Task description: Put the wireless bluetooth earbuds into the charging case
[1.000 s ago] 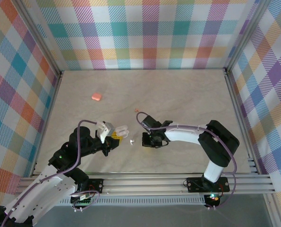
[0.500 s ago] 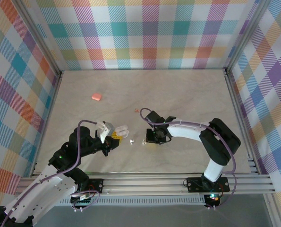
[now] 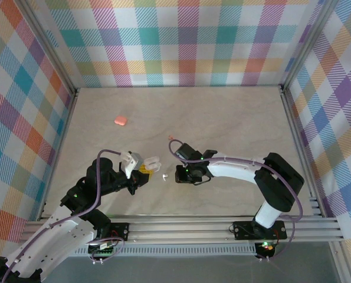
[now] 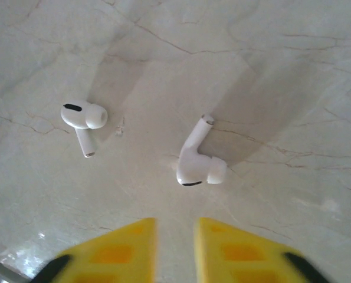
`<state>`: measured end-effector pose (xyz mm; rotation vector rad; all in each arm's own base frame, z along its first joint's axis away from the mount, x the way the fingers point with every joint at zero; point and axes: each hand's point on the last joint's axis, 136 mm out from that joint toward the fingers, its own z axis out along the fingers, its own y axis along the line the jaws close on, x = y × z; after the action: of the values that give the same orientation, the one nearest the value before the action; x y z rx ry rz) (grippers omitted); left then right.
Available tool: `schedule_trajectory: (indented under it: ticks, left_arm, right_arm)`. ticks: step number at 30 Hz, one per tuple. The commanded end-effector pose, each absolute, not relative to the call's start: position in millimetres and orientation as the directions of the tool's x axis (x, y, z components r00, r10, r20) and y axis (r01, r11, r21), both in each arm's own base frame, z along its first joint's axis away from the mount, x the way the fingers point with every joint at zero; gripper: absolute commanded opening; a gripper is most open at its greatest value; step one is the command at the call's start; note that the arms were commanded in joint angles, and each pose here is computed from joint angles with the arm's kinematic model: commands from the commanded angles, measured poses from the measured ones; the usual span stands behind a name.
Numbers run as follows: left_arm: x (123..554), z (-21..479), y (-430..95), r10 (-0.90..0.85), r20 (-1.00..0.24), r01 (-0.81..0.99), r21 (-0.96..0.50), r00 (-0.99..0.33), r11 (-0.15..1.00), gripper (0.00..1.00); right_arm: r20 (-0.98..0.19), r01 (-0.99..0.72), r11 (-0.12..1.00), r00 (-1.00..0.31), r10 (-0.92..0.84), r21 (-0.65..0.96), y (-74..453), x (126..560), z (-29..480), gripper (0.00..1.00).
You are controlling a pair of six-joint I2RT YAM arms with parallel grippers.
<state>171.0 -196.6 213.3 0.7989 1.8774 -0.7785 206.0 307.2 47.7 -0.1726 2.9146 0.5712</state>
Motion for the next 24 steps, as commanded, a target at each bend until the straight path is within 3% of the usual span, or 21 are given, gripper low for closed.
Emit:
schedule_trajectory:
  ticks: [1, 5, 12, 24]
  left_arm:
    - [170.7, 218.7, -193.7, 0.196, -0.912, 0.782, -0.181, -0.361, 0.597, 0.00]
    - [170.9, 219.7, -193.4, 0.189, -0.915, 0.781, -0.180, -0.356, 0.598, 0.00]
    - [169.4, 220.8, -191.1, 0.191, -0.915, 0.778, -0.177, -0.356, 0.603, 0.00]
    - [170.6, 221.6, -188.7, 0.184, -0.917, 0.769, -0.174, -0.354, 0.615, 0.00]
  right_arm:
    - [-0.224, -0.145, 0.937, -0.972, -0.074, 0.318, 305.3, 220.8, 58.6, 0.49]
    - [-0.207, -0.169, 0.949, -0.971, -0.115, 0.264, 302.2, 227.2, 53.3, 0.55]
    - [-0.128, -0.191, 0.938, -0.979, -0.160, 0.289, 314.2, 225.1, 38.1, 0.50]
    - [-0.131, -0.332, 0.892, -0.943, -0.306, 0.308, 334.7, 228.0, 25.7, 0.44]
